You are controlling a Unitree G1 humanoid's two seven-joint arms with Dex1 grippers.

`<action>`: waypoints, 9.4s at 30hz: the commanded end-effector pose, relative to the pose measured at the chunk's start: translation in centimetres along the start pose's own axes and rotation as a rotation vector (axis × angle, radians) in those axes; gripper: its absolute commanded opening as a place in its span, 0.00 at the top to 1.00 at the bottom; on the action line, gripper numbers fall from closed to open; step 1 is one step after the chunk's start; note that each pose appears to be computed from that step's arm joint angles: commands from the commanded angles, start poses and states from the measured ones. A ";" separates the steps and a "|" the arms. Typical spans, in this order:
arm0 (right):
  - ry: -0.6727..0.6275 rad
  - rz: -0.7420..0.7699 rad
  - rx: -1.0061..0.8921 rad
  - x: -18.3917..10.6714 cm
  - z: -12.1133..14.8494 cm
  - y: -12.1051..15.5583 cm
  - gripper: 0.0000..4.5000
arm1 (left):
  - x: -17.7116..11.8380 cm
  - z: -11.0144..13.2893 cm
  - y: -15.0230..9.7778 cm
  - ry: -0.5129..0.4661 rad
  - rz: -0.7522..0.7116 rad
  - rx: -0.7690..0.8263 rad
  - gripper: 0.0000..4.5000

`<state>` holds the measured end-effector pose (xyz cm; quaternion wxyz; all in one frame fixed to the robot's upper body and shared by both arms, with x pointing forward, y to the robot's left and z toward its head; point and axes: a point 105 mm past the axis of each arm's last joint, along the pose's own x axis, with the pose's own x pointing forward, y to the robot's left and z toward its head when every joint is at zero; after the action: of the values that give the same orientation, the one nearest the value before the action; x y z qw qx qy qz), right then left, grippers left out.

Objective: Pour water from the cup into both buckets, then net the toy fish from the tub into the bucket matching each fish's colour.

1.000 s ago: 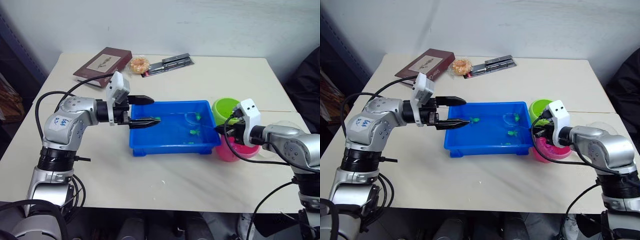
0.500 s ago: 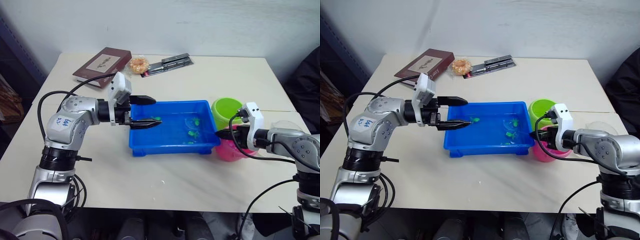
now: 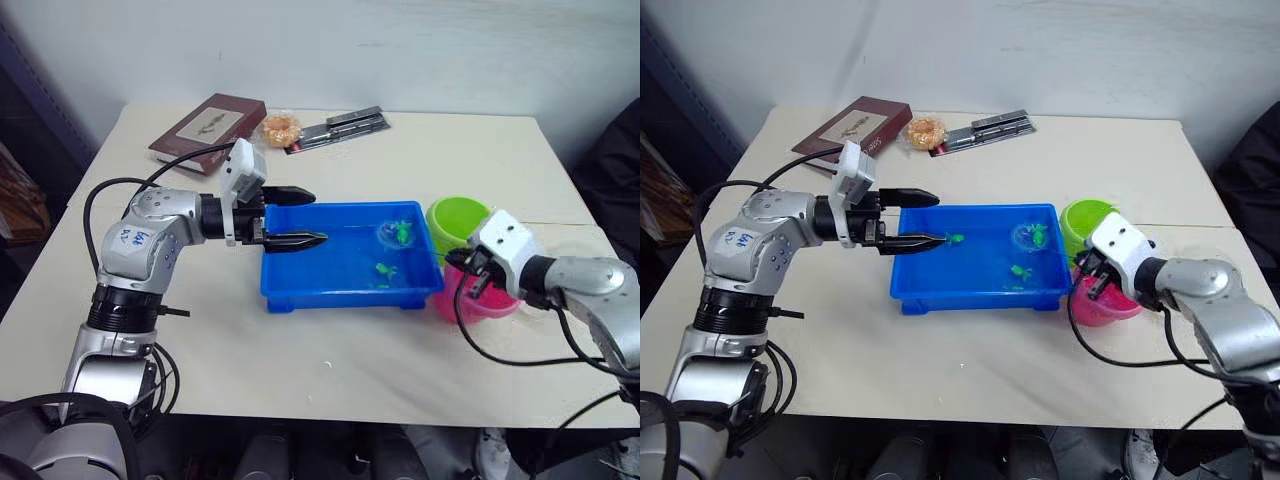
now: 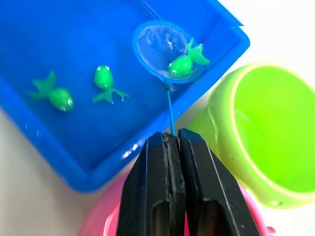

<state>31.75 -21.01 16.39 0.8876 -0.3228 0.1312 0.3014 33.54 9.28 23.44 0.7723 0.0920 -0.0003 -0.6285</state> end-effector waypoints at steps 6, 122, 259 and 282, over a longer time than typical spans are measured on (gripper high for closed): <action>-0.119 -0.202 -0.061 -5.8 2.0 -2.6 1.00 | 1.4 1.6 0.1 -0.068 -0.063 -0.002 0.01; -0.240 0.326 -0.846 -0.4 -0.8 0.4 1.00 | -3.1 -2.7 -4.7 0.073 0.036 -0.097 0.01; -0.183 0.417 -1.990 2.6 7.0 -5.4 1.00 | -0.5 -3.0 -3.8 0.075 -0.024 -0.026 0.01; -0.112 0.543 -1.691 1.9 7.4 -5.3 1.00 | 0.9 -1.7 -3.4 0.048 -0.066 -0.030 0.01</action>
<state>36.23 -18.09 22.30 0.2256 -0.8018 -0.1161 0.5410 30.77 8.36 20.02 0.7593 0.0876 0.0522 -0.6427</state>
